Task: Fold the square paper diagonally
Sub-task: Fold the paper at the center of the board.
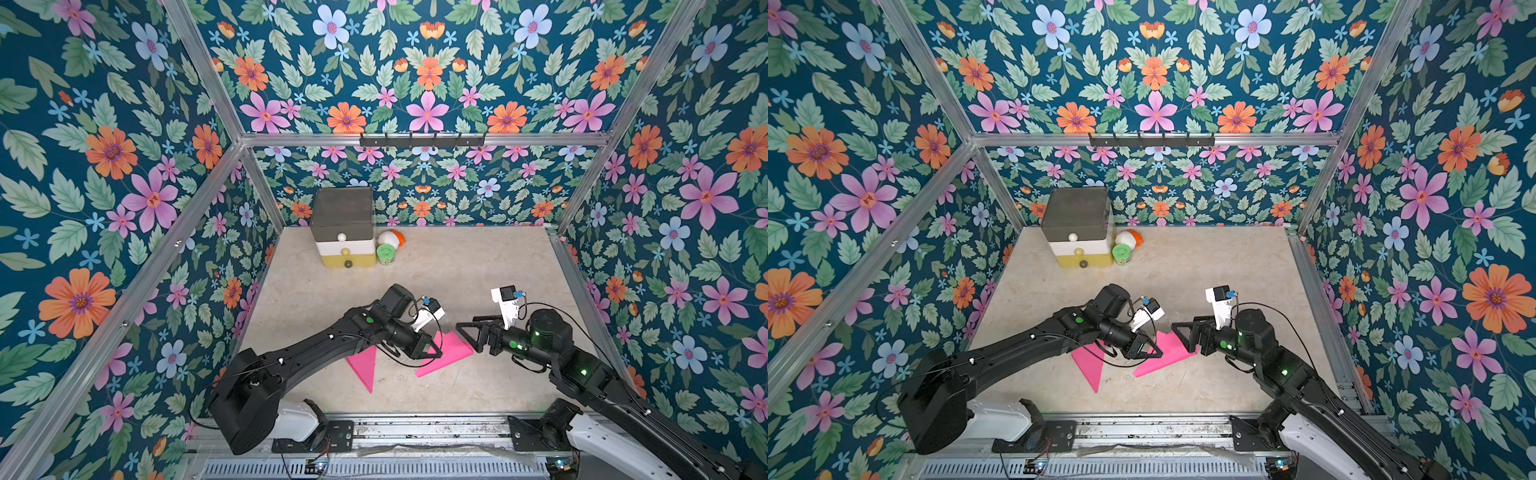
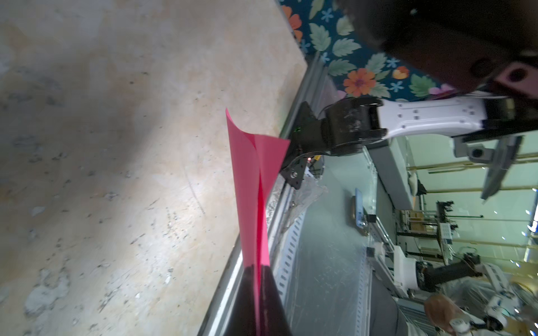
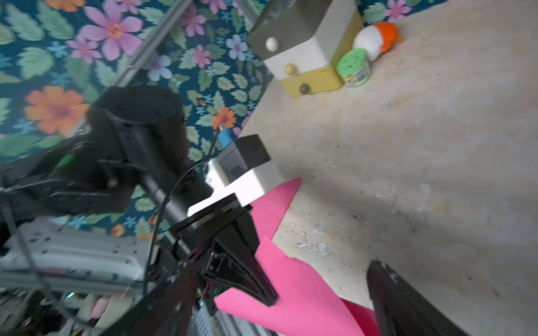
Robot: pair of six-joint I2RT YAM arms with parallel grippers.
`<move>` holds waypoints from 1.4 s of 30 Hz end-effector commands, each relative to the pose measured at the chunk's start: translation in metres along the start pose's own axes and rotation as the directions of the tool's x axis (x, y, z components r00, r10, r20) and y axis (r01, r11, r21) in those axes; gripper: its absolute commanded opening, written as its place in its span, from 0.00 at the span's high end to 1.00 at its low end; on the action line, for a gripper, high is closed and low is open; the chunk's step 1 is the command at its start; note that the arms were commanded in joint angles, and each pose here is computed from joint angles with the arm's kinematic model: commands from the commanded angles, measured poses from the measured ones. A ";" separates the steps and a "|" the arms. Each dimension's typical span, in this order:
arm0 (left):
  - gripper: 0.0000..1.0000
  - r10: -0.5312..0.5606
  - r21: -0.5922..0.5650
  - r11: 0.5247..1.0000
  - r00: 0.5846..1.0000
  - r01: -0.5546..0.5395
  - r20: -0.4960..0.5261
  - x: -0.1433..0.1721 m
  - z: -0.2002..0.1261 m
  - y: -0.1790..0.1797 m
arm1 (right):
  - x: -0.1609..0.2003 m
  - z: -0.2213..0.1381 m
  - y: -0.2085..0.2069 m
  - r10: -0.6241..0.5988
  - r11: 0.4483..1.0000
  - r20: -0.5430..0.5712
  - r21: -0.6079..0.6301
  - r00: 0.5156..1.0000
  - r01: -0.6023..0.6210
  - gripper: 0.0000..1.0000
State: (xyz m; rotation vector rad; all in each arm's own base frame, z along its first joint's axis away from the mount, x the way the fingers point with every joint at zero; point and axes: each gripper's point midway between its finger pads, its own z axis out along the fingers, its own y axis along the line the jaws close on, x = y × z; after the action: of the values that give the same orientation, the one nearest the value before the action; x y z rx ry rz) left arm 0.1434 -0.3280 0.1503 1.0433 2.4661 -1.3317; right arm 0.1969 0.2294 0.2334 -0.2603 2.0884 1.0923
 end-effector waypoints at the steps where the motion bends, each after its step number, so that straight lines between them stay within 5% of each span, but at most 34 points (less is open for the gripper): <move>1: 0.99 -0.050 -0.193 0.980 0.999 0.052 0.015 0.004 0.002 0.041 | -0.015 0.000 -0.030 0.065 0.980 0.077 0.181 0.995 -0.078 0.08; 6: 1.00 -0.067 -0.347 0.932 0.989 0.108 0.128 -0.010 0.019 0.078 | -0.020 -0.012 -0.070 0.200 0.873 0.159 0.420 0.967 -0.249 0.21; 8: 1.00 -0.060 -0.399 0.907 0.978 0.137 0.199 -0.021 0.025 0.087 | -0.014 -0.016 -0.081 0.246 0.827 0.165 0.479 0.955 -0.296 0.37; 11: 1.00 0.047 -0.437 0.895 0.956 0.088 0.289 -0.033 0.033 0.083 | -0.010 -0.011 -0.078 0.315 0.811 0.155 0.470 0.936 -0.350 0.56; 15: 1.00 0.119 -0.422 0.906 0.931 0.041 0.346 -0.040 0.048 0.088 | -0.017 -0.006 -0.067 0.374 0.784 0.130 0.484 0.918 -0.388 0.64; 25: 1.00 0.203 -0.344 0.935 0.927 -0.088 0.315 -0.042 0.081 0.084 | -0.007 -0.031 -0.076 0.454 0.692 0.160 0.556 0.877 -0.460 0.57; 31: 1.00 0.202 -0.295 0.950 0.921 -0.103 0.332 -0.037 0.077 0.072 | 0.019 0.003 -0.093 0.526 0.679 0.102 0.548 0.845 -0.489 0.58; 37: 1.00 0.243 -0.308 0.942 0.904 -0.134 0.352 -0.037 0.069 0.064 | 0.006 0.033 -0.082 0.558 0.701 0.082 0.486 0.826 -0.522 0.49; 42: 1.00 0.270 -0.328 0.933 0.895 -0.151 0.356 -0.042 0.066 0.061 | 0.010 0.046 -0.085 0.580 0.685 0.060 0.505 0.813 -0.526 0.52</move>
State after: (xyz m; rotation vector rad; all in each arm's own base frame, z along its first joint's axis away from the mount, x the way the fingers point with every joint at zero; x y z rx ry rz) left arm 0.1959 -0.3772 0.0823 0.8453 2.1266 -0.9784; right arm 0.2519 0.2072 0.1574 0.6329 2.5383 0.7755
